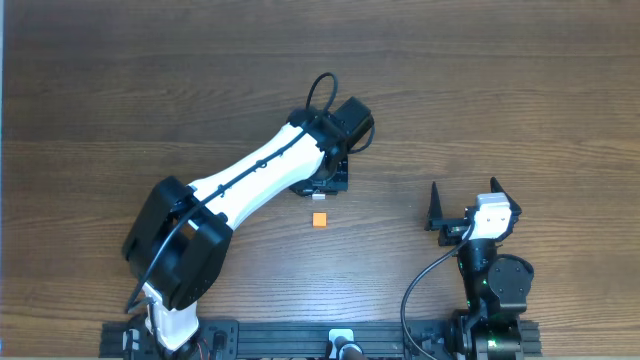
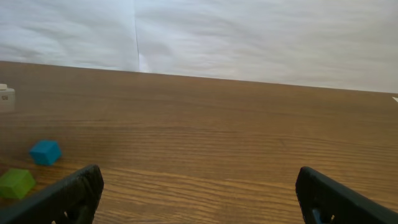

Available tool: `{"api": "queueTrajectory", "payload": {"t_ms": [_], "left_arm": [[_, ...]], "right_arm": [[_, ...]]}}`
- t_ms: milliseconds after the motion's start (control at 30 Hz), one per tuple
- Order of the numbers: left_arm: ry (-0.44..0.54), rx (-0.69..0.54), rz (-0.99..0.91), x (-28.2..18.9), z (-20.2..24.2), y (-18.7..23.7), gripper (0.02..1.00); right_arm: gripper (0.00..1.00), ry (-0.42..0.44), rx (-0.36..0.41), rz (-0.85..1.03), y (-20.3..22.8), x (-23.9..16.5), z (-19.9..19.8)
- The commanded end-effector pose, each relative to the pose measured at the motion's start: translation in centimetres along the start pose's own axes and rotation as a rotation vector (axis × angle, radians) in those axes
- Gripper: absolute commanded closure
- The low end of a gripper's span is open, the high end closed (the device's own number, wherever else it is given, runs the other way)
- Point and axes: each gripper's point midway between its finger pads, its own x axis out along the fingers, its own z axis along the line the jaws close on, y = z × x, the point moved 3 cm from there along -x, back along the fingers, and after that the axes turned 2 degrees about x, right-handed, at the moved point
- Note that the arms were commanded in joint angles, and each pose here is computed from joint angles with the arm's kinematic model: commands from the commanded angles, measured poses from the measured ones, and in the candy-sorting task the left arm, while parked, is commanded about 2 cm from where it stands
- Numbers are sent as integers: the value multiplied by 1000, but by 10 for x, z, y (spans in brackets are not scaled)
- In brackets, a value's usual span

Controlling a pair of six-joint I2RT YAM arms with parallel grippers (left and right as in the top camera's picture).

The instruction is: Stack Cubes

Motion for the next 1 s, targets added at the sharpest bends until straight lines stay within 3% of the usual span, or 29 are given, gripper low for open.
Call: {"api": "queueTrajectory", "payload": {"t_ms": [33, 1000], "left_arm": [[17, -27, 12, 0, -1, -4, 978], [12, -46, 30, 19, -2, -9, 980]], "right_arm": [[9, 5, -3, 0, 1, 0, -1], [9, 5, -3, 0, 1, 0, -1]]}}
